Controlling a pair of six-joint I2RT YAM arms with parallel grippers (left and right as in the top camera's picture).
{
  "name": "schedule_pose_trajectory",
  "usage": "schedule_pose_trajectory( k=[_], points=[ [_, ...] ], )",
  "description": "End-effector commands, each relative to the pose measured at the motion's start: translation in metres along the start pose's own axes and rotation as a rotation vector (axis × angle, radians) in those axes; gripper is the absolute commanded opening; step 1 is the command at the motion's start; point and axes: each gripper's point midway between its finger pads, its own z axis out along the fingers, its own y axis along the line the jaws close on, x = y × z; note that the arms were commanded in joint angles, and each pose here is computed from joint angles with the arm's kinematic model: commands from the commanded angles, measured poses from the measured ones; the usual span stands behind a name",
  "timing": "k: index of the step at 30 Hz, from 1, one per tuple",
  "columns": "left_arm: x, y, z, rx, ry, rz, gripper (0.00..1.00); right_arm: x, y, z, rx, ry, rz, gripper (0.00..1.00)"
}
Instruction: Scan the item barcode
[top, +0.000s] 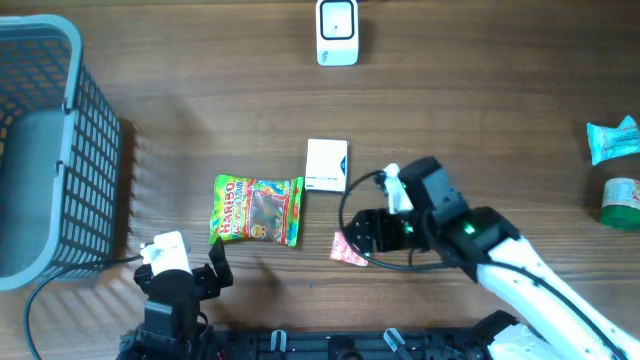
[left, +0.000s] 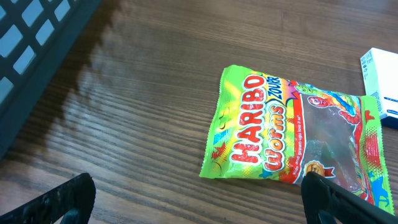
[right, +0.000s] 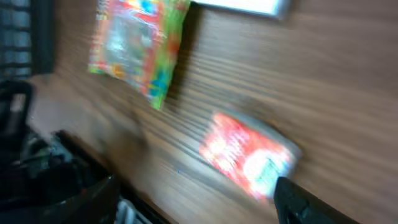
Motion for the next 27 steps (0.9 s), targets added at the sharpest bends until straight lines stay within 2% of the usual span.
schedule_pose_trajectory(
  k=[1,8,11,14,25,27],
  points=[
    [-0.001,-0.002,-0.001,0.010,-0.007,-0.003,1.00,0.004,-0.033,-0.002,0.172,-0.022,0.129,0.78],
    [-0.001,-0.002,-0.001,0.010,-0.007,-0.003,1.00,0.016,-0.057,0.038,0.215,0.066,0.227,0.70],
    [-0.001,-0.002,-0.001,0.010,-0.007,-0.003,1.00,0.021,-0.062,0.057,0.213,0.127,0.250,0.59],
    [-0.001,-0.002,-0.001,0.010,-0.007,-0.003,1.00,0.027,-0.058,0.068,0.169,0.178,0.265,0.55],
    [-0.001,-0.002,-0.001,0.010,-0.007,-0.003,1.00,0.032,-0.058,0.073,0.157,0.210,0.260,0.54],
    [-0.001,-0.002,-0.001,0.010,-0.007,-0.003,1.00,0.036,-0.062,0.076,0.168,0.228,0.259,0.42]
  ],
)
